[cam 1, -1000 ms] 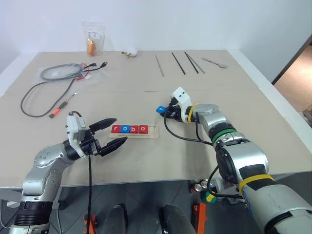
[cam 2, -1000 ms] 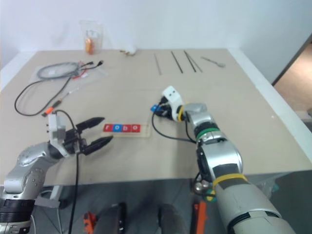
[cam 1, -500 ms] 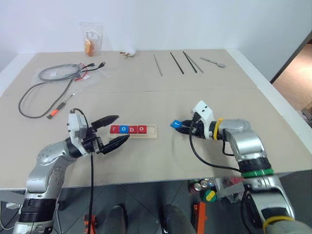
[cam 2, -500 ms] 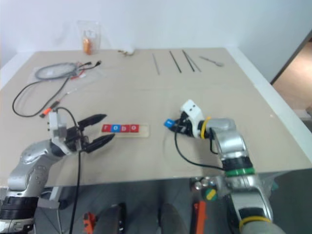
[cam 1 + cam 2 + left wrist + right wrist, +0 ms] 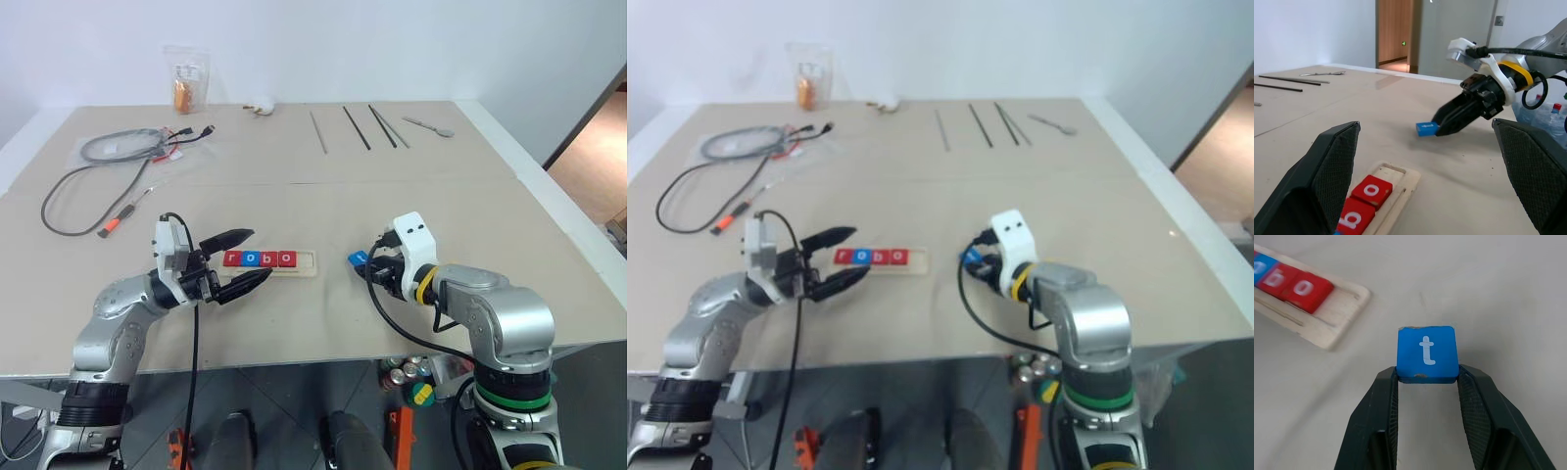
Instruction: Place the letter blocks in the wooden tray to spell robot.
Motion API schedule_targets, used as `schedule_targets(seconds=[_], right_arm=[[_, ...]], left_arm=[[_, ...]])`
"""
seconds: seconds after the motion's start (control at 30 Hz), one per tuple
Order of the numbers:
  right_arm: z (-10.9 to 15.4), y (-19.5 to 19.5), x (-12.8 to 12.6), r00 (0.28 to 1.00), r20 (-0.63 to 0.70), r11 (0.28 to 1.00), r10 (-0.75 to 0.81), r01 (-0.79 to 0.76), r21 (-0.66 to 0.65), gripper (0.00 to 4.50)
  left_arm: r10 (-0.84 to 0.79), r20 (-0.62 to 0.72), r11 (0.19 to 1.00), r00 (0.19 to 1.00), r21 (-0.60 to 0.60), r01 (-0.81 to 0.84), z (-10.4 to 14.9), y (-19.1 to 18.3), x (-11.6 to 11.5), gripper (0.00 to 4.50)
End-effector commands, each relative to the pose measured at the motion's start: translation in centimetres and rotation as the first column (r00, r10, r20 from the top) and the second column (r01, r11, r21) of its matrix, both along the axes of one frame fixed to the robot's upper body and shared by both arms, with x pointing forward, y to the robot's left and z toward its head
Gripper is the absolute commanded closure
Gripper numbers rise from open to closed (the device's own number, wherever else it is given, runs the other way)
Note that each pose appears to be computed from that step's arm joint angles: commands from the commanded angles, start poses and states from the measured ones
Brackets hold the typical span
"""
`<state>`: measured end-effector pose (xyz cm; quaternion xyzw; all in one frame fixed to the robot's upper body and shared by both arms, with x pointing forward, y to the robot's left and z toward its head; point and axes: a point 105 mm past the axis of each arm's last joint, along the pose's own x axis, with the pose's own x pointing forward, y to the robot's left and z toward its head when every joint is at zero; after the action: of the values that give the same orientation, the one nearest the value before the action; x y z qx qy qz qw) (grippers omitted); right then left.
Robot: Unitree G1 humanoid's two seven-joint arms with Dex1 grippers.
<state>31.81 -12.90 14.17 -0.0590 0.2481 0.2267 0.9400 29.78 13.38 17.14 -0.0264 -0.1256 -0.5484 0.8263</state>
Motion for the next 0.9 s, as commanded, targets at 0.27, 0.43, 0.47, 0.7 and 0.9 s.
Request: schedule_targets(seconds=[0.27,0.43,0.47,0.7,0.9], right_arm=[[2.7,-1.1,1.5,0.957,0.077,0.960,-0.280,0.279,0.030,3.34],[2.7,-0.5,3.0,0.923,0.034,0.924,-0.382,0.381,0.030,3.34],[2.6,-0.3,3.3,0.920,0.026,0.920,-0.392,0.391,0.022,3.34],[1.5,0.1,4.6,0.875,-0.024,0.874,-0.484,0.485,0.017,3.34],[2.1,0.5,6.0,0.843,-0.005,0.843,-0.537,0.537,0.045,3.34]], left_arm=[[-0.066,0.002,0.998,0.998,0.002,0.066,0.3,-0.9,0.0,0.00],[-0.078,-0.006,0.997,0.997,0.006,0.078,0.3,-0.9,0.2,0.00],[-0.078,-0.006,0.997,0.997,0.006,0.078,0.4,-0.9,0.3,0.00],[-0.083,-0.007,0.996,0.997,0.010,0.083,0.4,-1.0,0.1,0.00],[-0.076,-0.007,0.997,0.997,0.012,0.076,0.4,-0.8,0.2,0.00]])
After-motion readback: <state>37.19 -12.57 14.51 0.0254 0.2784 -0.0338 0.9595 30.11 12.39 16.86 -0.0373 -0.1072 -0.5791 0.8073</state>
